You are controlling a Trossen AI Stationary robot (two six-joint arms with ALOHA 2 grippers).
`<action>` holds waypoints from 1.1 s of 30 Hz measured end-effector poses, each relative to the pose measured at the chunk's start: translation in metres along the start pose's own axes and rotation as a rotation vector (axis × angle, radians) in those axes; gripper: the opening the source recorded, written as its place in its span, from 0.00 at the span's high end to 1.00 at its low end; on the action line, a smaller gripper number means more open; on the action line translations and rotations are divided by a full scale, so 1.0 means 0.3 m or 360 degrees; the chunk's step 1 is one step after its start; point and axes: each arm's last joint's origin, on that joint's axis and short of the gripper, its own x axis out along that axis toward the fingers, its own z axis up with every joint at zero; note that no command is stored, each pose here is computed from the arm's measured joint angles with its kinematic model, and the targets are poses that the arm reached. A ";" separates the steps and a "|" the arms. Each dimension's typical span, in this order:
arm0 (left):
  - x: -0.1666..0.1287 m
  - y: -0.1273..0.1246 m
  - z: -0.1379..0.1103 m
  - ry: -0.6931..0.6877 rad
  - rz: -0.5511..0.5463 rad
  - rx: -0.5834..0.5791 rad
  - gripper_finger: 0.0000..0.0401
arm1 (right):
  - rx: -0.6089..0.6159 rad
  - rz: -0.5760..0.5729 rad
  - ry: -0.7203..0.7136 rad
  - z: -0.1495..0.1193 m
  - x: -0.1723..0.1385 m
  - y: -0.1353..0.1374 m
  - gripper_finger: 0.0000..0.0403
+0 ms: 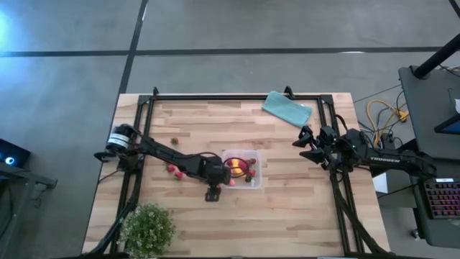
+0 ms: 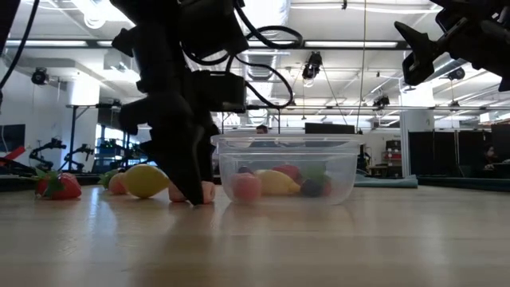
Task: Pick and placing Produce into tupperware
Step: Put the pink peach into the transparent bin
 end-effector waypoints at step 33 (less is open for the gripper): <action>-0.151 0.012 -0.017 0.0018 0.0061 0.0028 0.78 | 0.0000 0.0000 0.0000 0.000 0.000 0.000 0.43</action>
